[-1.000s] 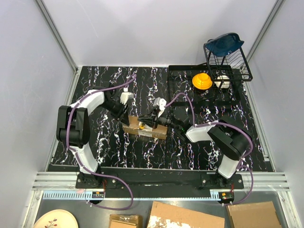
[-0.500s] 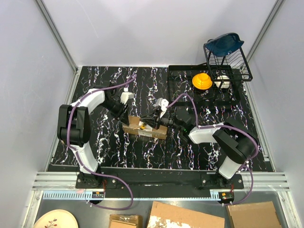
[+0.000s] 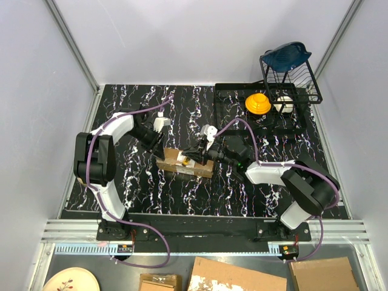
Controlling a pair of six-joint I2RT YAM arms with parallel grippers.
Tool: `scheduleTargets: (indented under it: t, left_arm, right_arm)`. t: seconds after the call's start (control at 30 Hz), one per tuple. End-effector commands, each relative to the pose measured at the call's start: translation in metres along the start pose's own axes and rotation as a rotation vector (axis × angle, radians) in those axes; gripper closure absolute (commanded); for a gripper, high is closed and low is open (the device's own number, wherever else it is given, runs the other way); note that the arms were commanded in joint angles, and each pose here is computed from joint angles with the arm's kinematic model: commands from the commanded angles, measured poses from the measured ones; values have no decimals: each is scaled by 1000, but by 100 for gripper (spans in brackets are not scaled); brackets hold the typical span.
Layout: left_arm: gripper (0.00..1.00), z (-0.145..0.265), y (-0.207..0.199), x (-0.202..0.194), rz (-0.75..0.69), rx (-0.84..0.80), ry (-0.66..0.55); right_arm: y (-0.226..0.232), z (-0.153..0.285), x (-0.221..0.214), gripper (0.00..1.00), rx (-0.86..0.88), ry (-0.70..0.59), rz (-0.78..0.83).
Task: Unpack the express box
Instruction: Cut the express box at the center of the board.
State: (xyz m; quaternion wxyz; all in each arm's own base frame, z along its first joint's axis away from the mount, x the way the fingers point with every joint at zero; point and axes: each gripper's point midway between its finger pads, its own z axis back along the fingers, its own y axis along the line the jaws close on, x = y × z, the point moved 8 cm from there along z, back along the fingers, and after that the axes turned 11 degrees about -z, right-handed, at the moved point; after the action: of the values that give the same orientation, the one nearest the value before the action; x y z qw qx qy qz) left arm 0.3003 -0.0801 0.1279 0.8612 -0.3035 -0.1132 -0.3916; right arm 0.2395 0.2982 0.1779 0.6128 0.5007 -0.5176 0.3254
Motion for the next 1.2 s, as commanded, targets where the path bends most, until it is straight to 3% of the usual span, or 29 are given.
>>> scheduleTargets:
  t: [0.0, 1.17]
  left_arm:
    - [55, 1, 92, -32, -162, 449, 261]
    - [58, -1, 86, -29, -175, 402, 225]
  right_arm:
    - [-5, 12, 1, 100, -28, 66, 34]
    - [-5, 44, -14, 100, -170, 178, 13]
